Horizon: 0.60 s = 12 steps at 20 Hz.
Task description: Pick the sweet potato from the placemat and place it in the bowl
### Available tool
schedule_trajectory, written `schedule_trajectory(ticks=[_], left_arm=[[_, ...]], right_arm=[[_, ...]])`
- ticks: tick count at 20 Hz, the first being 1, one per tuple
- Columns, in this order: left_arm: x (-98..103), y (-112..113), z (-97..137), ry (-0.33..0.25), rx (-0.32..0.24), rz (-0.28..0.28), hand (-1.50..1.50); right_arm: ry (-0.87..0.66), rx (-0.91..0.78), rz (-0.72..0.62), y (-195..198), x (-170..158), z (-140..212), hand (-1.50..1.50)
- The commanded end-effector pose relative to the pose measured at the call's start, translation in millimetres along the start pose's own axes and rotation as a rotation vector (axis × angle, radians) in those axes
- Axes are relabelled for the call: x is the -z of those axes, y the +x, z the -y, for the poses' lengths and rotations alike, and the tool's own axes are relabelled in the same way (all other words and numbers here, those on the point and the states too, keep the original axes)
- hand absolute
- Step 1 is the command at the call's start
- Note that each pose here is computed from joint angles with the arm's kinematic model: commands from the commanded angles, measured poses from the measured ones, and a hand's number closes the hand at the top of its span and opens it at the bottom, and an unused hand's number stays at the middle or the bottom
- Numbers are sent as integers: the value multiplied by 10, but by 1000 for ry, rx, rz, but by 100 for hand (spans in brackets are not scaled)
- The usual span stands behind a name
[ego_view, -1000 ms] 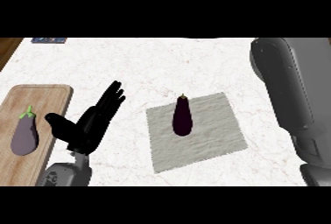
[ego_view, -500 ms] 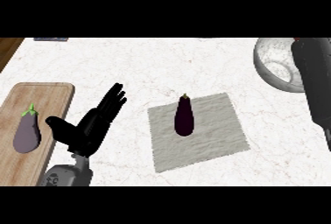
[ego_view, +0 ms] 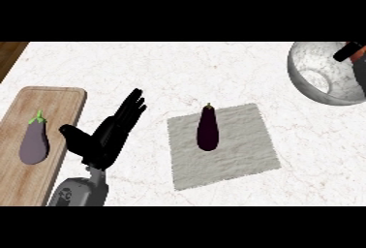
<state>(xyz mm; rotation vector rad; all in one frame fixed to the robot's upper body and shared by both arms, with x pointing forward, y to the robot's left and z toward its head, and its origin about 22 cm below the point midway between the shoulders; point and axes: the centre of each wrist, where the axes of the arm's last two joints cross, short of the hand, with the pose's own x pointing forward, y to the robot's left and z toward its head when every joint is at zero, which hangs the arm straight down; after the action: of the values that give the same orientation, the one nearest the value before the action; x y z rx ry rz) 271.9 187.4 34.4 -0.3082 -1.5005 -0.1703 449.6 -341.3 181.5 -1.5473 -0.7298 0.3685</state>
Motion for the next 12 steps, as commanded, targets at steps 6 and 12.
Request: schedule_trajectory(ticks=[6,12], left_arm=[[-33,162,-86,-16,-1,-7,0],[-113,9,-111,8,-6,7,0]], right_arm=[[69,188,-67,-441,183,-283,-150],[-118,613,-67,-313,137,-169,-150]])
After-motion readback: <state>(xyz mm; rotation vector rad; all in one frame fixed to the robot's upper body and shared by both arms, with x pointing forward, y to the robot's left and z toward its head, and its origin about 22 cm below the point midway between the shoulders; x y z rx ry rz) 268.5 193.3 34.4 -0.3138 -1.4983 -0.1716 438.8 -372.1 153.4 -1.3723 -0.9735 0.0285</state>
